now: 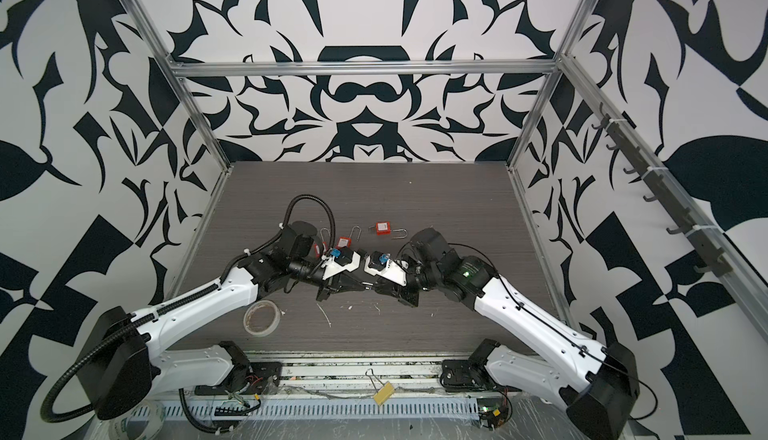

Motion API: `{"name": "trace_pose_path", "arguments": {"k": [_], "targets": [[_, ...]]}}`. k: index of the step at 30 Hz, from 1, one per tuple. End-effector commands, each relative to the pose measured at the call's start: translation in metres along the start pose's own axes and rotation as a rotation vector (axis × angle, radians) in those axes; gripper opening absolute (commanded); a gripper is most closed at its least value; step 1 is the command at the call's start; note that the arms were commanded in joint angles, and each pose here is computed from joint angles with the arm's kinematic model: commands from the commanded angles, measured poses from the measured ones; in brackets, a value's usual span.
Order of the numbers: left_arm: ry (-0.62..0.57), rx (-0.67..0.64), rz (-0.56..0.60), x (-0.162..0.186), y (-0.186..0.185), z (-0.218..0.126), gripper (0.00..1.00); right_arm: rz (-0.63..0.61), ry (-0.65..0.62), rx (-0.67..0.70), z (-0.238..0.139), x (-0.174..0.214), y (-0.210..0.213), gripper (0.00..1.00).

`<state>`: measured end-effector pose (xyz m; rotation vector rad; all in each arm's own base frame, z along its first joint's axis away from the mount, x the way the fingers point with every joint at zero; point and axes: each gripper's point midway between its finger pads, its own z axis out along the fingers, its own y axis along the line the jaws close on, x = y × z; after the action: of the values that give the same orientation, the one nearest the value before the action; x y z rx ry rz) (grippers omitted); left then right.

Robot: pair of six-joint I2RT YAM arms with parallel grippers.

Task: Lock with the key

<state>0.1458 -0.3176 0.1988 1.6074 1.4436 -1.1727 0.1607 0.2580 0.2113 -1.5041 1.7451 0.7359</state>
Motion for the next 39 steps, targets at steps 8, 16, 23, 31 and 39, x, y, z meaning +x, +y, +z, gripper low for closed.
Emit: {"name": "trace_pose_path", "arguments": {"k": [8,16,23,31,39], "targets": [[-0.054,0.048,0.05,-0.021,-0.008,-0.007,0.0,0.015,-0.034,0.032,-0.014,-0.008,0.0,0.39],[-0.065,0.039,0.067,-0.027,-0.006,-0.008,0.0,0.066,-0.042,-0.072,-0.006,-0.012,0.01,0.37],[-0.068,0.032,0.077,-0.027,-0.008,-0.01,0.0,0.07,-0.047,-0.082,-0.008,-0.012,0.013,0.21],[-0.071,0.039,0.084,-0.028,-0.009,-0.01,0.0,0.053,-0.072,-0.087,-0.012,-0.022,0.014,0.04],[-0.062,0.093,0.111,-0.032,-0.018,0.011,0.0,0.0,-0.157,-0.083,-0.007,-0.049,0.003,0.0]]}}
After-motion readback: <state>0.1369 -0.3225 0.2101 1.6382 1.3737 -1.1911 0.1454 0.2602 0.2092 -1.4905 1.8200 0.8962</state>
